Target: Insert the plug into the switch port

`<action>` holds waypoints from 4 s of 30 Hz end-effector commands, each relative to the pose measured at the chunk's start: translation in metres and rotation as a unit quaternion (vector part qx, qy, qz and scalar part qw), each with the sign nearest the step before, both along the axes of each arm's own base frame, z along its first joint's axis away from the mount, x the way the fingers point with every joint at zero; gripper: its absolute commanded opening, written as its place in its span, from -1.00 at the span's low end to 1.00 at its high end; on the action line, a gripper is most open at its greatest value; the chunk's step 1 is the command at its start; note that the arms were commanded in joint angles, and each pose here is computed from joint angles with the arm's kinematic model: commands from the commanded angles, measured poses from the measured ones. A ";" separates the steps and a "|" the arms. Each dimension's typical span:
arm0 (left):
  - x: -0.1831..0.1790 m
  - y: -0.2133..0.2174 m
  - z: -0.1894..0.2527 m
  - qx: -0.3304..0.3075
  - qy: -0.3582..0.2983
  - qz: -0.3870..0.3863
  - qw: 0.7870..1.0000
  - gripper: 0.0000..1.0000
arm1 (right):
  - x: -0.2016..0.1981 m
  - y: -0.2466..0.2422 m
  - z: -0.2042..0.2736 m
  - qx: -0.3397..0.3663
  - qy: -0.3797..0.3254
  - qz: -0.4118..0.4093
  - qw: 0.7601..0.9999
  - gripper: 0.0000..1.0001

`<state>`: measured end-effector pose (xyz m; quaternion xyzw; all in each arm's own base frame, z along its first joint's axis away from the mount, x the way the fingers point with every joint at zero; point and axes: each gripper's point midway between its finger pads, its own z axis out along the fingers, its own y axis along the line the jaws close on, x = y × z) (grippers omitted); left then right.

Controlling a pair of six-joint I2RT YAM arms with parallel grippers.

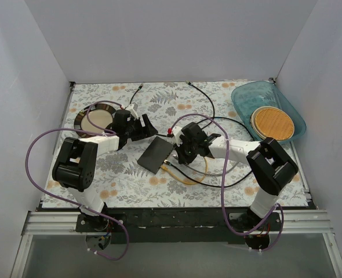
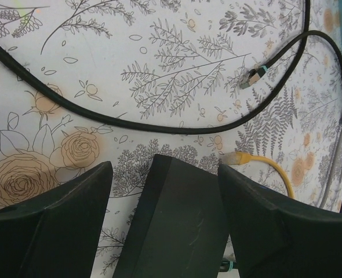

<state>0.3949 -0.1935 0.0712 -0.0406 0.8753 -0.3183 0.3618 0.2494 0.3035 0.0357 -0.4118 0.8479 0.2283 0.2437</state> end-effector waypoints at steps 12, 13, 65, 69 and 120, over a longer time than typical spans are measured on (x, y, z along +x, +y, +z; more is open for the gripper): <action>-0.003 -0.002 -0.016 0.013 0.014 -0.025 0.999 0.34 | -0.005 0.017 0.001 -0.017 0.013 0.008 1.000 -0.97; -0.004 -0.002 -0.017 0.012 0.015 -0.028 0.999 0.33 | -0.005 0.016 -0.002 -0.021 0.014 0.006 1.000 -0.97; -0.008 -0.012 -0.016 -0.010 0.018 -0.056 0.998 0.23 | 0.015 0.036 0.000 -0.083 0.020 0.008 0.996 -0.97; -0.008 -0.015 -0.015 -0.013 0.017 -0.063 0.998 0.21 | 0.021 0.042 0.001 -0.077 0.013 0.007 0.997 -0.97; -0.014 -0.022 -0.017 -0.029 0.027 -0.089 0.995 -0.07 | 0.076 0.103 0.038 0.050 -0.074 -0.035 0.995 -0.97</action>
